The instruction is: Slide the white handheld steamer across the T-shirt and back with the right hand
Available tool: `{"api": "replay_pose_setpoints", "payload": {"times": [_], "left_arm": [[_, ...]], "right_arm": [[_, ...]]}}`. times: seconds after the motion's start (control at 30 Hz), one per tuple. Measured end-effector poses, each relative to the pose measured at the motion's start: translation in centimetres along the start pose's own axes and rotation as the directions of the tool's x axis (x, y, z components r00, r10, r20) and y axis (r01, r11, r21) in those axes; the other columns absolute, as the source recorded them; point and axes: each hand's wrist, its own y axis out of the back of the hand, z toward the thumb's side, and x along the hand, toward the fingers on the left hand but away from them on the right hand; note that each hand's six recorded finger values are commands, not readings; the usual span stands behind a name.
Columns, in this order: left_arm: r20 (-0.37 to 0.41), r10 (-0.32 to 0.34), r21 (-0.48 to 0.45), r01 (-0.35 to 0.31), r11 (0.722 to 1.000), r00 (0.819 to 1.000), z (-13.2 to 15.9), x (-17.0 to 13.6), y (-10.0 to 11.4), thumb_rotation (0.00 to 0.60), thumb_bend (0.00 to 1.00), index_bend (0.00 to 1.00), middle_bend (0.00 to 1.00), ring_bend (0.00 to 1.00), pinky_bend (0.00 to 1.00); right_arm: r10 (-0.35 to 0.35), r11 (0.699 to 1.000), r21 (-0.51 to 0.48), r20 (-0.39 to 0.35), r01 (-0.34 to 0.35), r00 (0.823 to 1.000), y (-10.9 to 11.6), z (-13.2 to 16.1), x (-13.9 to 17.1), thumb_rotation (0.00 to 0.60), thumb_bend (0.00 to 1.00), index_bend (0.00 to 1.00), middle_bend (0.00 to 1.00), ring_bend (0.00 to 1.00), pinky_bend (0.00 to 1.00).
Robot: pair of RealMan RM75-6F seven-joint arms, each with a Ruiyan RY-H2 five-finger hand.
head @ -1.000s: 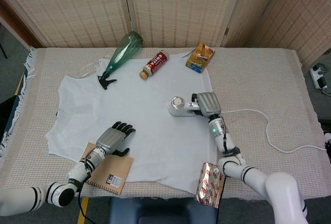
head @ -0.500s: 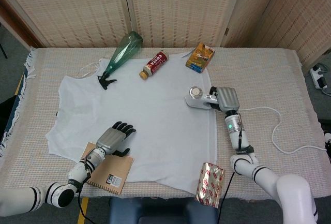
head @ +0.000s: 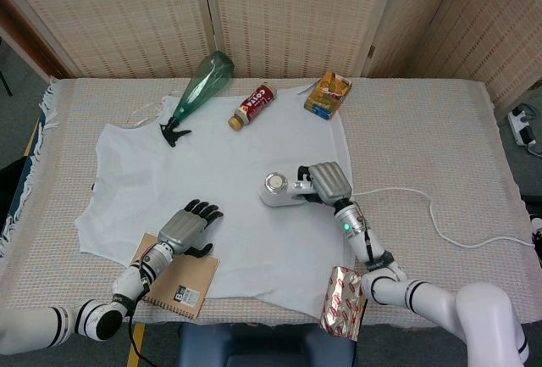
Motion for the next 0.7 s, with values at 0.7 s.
{"api": "replay_pose_setpoints", "payload": {"times": [0.7], "left_arm": [[0.002,-0.003,0.006,0.003,1.0,1.0,0.0,0.0,-0.2,0.419,0.46,0.16,0.1,0.0,0.0]], "right_arm": [[0.057,0.996,0.064,0.037,-0.06,0.998,1.5,-7.2,9.6,0.6,0.94,0.83,0.86,0.82,0.95]]}}
